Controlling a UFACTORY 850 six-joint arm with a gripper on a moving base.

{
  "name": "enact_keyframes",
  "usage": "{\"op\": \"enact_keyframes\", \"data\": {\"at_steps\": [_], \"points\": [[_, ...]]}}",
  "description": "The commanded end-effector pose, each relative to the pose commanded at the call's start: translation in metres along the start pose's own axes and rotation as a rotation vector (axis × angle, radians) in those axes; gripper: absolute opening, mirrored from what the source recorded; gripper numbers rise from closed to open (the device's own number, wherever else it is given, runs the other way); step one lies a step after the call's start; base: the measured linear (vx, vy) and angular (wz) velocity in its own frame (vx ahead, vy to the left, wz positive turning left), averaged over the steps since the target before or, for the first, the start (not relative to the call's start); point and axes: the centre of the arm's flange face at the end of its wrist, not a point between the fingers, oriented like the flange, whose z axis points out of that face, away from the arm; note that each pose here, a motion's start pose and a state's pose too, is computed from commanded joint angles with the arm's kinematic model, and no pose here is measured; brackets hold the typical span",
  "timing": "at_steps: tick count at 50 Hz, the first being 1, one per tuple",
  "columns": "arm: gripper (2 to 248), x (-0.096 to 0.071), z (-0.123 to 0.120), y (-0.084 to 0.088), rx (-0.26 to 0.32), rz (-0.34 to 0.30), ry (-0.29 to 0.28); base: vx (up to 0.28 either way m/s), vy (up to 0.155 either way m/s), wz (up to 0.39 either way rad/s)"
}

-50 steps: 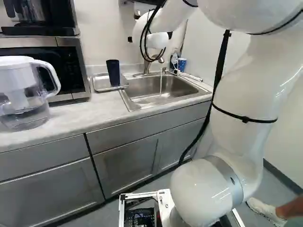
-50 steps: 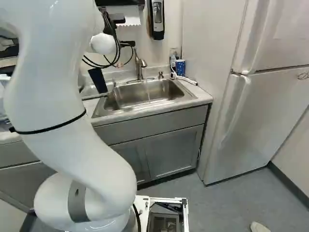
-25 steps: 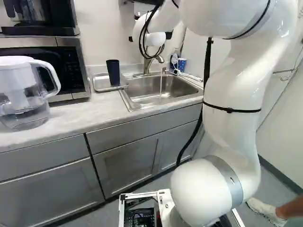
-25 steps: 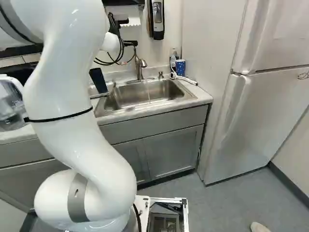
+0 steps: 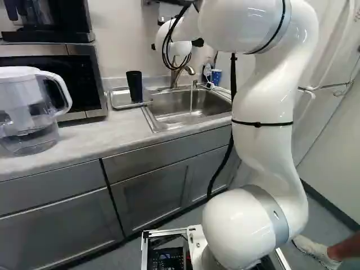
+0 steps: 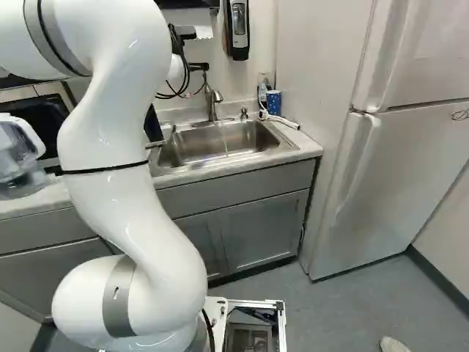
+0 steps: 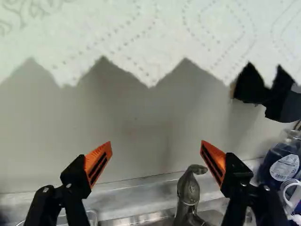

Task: Rinse the cup and place it in the tray

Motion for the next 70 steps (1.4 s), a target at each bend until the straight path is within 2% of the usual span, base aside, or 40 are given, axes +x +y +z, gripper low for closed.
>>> {"op": "enact_keyframes", "data": {"at_steps": [55,70], "points": [[247,-0.0068,-0.0004,-0.0007,0.007,0.0,-0.076,0.0,0.0,0.0],[247,-0.0067,-0.0072,-0.0014,0.009,0.0,-0.083,0.0,0.0,0.0]]}}
